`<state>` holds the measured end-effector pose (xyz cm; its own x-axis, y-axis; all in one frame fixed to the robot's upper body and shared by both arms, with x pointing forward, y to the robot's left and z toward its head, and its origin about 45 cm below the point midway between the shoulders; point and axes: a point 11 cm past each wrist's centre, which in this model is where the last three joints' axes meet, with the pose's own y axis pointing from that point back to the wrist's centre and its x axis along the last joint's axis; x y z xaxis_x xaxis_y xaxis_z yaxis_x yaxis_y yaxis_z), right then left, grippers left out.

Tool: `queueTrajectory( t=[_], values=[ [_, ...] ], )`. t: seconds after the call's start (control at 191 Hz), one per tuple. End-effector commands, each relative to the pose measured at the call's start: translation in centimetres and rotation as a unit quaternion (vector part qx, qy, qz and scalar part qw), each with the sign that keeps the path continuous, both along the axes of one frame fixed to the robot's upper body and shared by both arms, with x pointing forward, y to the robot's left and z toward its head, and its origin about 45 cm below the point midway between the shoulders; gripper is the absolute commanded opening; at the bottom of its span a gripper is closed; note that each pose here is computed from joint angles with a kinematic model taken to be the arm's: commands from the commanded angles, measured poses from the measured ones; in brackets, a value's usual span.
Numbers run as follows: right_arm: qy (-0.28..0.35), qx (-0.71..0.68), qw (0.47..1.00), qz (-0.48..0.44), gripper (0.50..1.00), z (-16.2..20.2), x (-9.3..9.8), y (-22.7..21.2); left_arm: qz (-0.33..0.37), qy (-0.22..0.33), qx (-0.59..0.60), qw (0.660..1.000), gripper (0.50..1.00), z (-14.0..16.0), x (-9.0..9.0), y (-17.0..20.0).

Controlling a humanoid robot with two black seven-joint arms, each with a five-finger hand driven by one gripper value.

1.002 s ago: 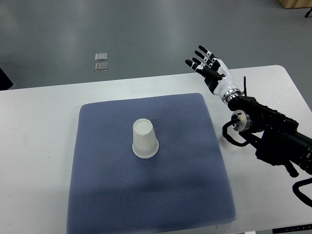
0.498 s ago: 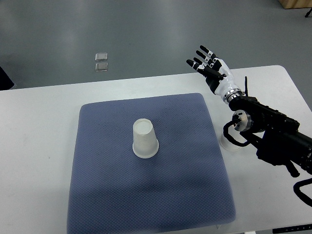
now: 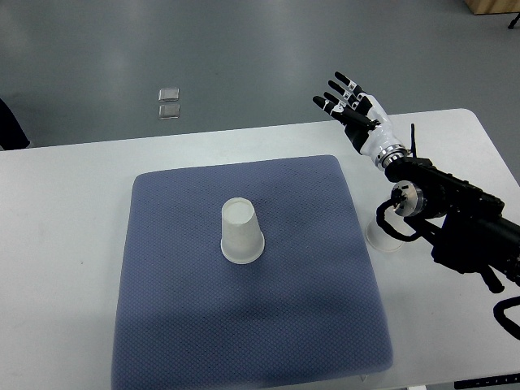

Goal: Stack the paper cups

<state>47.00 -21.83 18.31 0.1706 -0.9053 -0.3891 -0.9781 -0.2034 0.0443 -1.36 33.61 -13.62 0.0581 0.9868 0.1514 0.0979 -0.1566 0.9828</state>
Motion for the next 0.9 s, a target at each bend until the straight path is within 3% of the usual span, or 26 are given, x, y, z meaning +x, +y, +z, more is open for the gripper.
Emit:
queueTrajectory(
  t=[0.0, 0.246, 0.503, 0.745, 0.897],
  values=[
    [-0.011, -0.011, 1.0, -0.004, 0.917, 1.0, 0.4, -1.1, 0.0, 0.0, 0.0, 1.0, 1.0, 0.0, 0.0, 0.0],
    [-0.04, -0.048, 0.998, -0.003, 0.917, 4.0, 1.3, -4.1, 0.0, 0.0, 0.0, 1.0, 1.0, 0.0, 0.0, 0.0],
    [-0.107, -0.215, 0.969, 0.058, 0.917, 8.5, 1.0, -7.8, 0.0, 0.0, 0.0, 1.0, 1.0, 0.0, 0.0, 0.0],
    [-0.114, -0.344, 0.914, 0.18, 0.913, 13.0, -0.5, -11.7, 0.0, 0.001, 0.0, 1.0, 1.0, 0.0, 0.0, 0.0],
    [-0.097, -0.385, 0.875, 0.276, 0.913, 14.9, -2.5, -13.0, 0.0, 0.001, 0.0, 1.0, 1.0, 0.0, 0.0, 0.0]
  ],
)
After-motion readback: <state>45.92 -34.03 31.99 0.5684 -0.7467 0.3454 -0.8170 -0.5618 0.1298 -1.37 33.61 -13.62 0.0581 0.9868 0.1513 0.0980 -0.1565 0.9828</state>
